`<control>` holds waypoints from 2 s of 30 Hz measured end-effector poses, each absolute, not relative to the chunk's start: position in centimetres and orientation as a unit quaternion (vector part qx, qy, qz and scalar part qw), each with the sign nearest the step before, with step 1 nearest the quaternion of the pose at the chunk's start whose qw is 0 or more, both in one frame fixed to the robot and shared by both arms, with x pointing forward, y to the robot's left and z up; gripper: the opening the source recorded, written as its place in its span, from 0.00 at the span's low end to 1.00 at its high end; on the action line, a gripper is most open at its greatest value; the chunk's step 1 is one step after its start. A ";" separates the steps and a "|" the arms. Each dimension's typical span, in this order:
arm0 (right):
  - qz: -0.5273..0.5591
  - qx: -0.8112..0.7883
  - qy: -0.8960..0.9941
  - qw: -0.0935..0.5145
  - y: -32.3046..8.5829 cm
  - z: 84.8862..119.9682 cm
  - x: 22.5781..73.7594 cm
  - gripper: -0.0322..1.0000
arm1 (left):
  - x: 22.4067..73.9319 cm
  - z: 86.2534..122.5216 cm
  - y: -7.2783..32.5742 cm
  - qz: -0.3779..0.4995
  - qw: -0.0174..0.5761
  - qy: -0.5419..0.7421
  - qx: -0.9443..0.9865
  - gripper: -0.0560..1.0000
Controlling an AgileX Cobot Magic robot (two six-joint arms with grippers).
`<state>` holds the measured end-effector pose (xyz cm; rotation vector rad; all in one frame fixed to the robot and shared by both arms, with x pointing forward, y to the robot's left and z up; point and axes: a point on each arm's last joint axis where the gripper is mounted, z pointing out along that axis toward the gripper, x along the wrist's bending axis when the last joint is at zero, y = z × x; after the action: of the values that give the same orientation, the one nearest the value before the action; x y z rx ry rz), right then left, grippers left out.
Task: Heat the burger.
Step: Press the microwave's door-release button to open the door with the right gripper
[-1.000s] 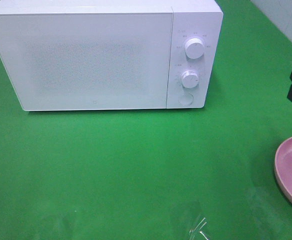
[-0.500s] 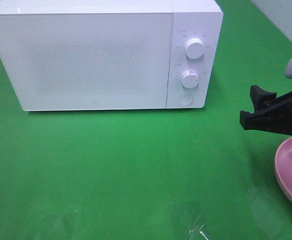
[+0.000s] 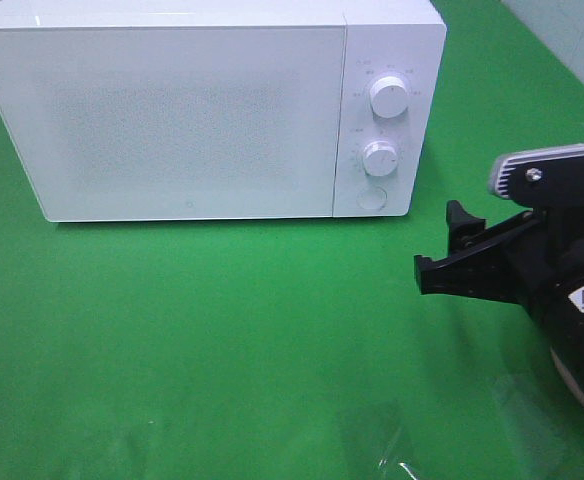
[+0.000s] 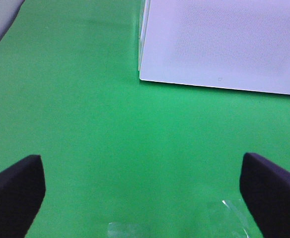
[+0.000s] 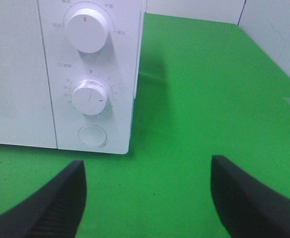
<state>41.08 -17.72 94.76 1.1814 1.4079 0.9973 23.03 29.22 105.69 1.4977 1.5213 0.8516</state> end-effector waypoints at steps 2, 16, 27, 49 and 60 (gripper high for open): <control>0.409 0.489 0.586 0.500 -17.1 94.6 41.2 0.72 | 23.0 105.7 29.2 0.338 0.409 0.604 0.595 0.99; 0.402 0.506 0.578 0.498 -14.5 94.3 41.9 0.72 | 23.0 105.7 29.2 0.338 0.409 0.604 0.595 0.99; 0.426 0.534 0.561 0.468 -14.1 92.8 42.3 0.70 | 23.0 105.7 29.2 0.338 0.409 0.604 0.595 0.99; 0.600 0.780 0.151 0.094 -13.5 92.2 42.1 0.26 | 23.0 105.7 29.2 0.338 0.409 0.604 0.595 0.99; 0.585 0.804 0.103 0.030 -13.2 91.7 42.0 0.06 | 23.0 105.7 29.2 0.338 0.409 0.604 0.595 0.99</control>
<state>41.97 -13.21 91.75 2.4791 0.3160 1.8027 23.03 29.22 105.69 1.4977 1.5213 0.8516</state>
